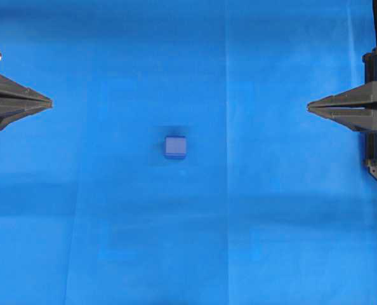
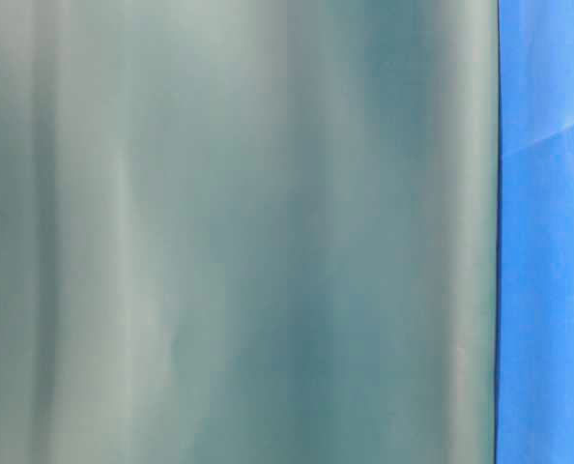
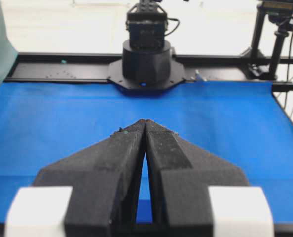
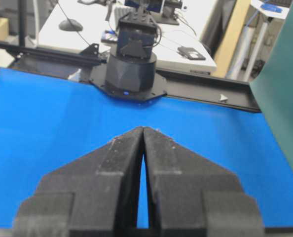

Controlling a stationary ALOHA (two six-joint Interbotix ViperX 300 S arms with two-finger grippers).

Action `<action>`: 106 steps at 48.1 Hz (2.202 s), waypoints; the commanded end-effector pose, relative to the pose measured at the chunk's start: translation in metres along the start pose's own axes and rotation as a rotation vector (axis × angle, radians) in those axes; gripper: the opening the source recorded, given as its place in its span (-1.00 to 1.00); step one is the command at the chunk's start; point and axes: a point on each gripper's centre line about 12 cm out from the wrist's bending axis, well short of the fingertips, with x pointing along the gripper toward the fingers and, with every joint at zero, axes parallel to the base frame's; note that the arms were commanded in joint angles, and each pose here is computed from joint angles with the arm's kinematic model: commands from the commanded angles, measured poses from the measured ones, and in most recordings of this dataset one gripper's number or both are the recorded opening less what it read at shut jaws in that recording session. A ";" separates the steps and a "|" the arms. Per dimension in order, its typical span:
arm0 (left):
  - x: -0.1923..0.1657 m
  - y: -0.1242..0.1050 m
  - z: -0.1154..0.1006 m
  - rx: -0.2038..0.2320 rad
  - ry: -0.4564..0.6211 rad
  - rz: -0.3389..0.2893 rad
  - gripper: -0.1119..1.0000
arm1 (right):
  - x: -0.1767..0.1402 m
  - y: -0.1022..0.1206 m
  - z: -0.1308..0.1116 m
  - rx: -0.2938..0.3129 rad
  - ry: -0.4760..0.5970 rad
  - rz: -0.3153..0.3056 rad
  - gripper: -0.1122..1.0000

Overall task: Handover the blue block to the right arm after grasping it with the left arm, then place it in the designated position.
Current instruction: 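Open both grippers at their start positions, then move the left gripper over the blue cube and tilt it downward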

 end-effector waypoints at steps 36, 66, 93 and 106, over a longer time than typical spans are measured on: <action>0.001 0.000 0.008 -0.009 -0.031 0.000 0.18 | 0.007 -0.004 0.003 0.022 0.103 -0.022 0.23; 0.023 0.000 0.001 -0.009 -0.029 0.001 0.86 | 0.007 -0.009 0.003 0.024 0.095 -0.044 0.93; 0.150 -0.001 -0.009 0.001 0.049 -0.003 0.86 | 0.007 -0.009 0.002 0.024 0.098 -0.045 0.93; 0.203 0.001 -0.014 0.011 0.097 0.002 0.86 | 0.008 -0.009 0.003 0.024 0.090 -0.044 0.93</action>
